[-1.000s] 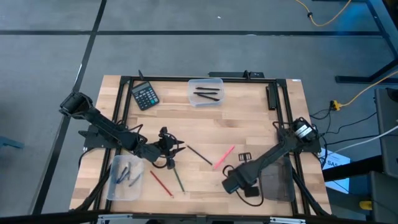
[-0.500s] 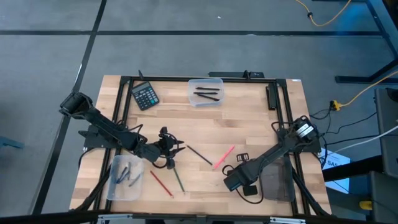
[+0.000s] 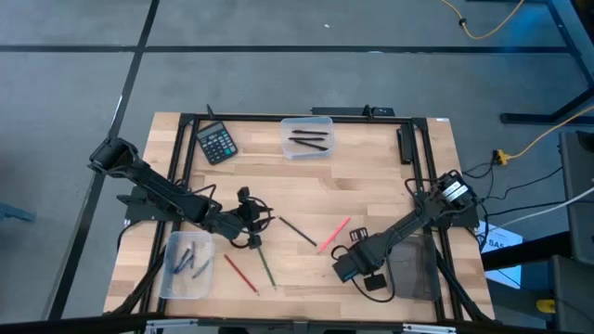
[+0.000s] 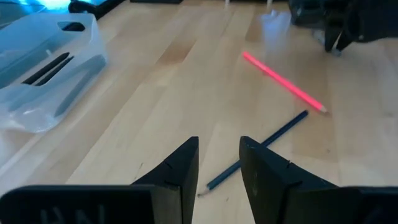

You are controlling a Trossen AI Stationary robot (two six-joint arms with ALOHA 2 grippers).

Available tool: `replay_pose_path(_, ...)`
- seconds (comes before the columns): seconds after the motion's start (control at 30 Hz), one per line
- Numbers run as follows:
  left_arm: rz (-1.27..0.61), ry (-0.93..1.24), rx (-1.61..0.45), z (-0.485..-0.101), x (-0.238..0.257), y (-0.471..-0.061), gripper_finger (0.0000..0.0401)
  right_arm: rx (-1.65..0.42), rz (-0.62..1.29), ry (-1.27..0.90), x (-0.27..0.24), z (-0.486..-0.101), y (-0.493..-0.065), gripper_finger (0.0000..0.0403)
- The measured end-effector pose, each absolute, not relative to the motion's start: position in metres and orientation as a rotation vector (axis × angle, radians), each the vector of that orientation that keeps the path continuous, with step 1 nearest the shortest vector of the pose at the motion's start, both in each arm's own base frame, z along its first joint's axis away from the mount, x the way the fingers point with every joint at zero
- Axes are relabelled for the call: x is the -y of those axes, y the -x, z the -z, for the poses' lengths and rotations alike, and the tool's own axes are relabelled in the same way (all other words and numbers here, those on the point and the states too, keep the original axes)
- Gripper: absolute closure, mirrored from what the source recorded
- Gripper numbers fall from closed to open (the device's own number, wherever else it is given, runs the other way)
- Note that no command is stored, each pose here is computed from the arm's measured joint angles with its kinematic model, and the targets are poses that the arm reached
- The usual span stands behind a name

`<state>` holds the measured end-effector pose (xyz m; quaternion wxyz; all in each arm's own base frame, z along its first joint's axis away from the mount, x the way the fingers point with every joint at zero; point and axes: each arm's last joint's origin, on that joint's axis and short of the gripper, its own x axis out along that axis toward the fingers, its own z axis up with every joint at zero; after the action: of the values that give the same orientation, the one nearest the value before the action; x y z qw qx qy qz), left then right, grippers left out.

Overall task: Sort crayons/erasers/pens/pencils in bins
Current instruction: Put the gray crayon into the bottom transparent bin

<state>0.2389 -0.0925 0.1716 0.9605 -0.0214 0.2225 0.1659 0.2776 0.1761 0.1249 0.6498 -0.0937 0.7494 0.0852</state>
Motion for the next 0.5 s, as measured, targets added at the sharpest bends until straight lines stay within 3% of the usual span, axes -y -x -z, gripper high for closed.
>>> replay_pose_path(0.3,-0.341,0.033,-0.472,-0.1649,0.0905,-0.2346,0.0293,-1.713,-0.207,0.166,-0.169,-0.1268,-0.2821,0.0382)
replay_pose_path(0.5,-0.295,0.003,-0.479,-0.1652,0.0917,-0.2352,0.0293,-1.713,-0.204,0.153,-0.1696,-0.1267,-0.2821,0.0367)
